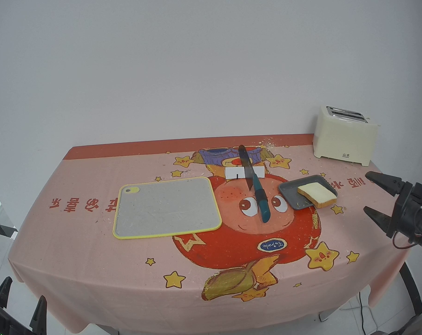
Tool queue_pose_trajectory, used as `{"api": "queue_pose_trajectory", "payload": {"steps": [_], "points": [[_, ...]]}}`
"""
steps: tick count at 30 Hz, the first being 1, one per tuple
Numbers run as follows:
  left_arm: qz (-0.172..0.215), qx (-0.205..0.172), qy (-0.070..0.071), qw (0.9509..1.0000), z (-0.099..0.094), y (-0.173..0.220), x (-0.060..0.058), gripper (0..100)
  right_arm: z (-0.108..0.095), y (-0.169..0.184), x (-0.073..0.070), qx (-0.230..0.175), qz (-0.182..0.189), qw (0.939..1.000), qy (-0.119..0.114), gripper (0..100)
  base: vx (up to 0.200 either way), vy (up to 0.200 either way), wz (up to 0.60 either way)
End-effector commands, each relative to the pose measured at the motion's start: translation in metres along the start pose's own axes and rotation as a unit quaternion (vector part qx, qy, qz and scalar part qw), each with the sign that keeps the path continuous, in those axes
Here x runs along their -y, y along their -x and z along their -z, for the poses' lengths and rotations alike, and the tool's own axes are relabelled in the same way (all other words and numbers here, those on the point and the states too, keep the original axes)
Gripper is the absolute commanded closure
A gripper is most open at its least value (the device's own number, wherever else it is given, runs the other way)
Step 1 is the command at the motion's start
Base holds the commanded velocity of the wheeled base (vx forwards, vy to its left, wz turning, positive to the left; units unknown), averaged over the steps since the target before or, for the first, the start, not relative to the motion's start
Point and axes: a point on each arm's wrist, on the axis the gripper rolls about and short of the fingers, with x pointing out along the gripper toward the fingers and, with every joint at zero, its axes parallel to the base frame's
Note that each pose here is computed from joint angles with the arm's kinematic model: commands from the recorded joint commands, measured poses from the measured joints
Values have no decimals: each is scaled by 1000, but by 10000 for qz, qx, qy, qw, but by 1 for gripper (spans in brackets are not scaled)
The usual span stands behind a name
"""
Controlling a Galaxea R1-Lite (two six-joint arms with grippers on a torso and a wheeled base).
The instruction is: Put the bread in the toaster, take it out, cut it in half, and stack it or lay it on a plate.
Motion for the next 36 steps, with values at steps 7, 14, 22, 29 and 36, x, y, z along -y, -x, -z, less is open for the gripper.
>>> {"api": "queue_pose_trajectory", "payload": {"steps": [7, 14, 22, 29, 36], "points": [[0, -85, -1, 10000, 5, -1, 0, 0, 1, -53, 46, -344, 569, 9942, -846, 0, 0, 0, 0], [0, -85, -1, 10000, 5, -1, 0, 0, -4, -75, 58, -350, 712, 9914, -1040, 0, 0, 0, 0], [0, -78, -1, 10000, 5, -1, 0, 0, -14, -86, 54, -188, 547, 9907, -1233, 0, 0, 0, 0], [0, -85, -1, 10000, 5, -1, 0, 0, -18, -97, 58, -175, 559, 9902, -1268, 0, 0, 0, 0], [0, -85, -1, 10000, 5, -1, 0, 0, -20, -109, 65, -187, 638, 9893, -1297, 0, 0, 0, 0]]}}
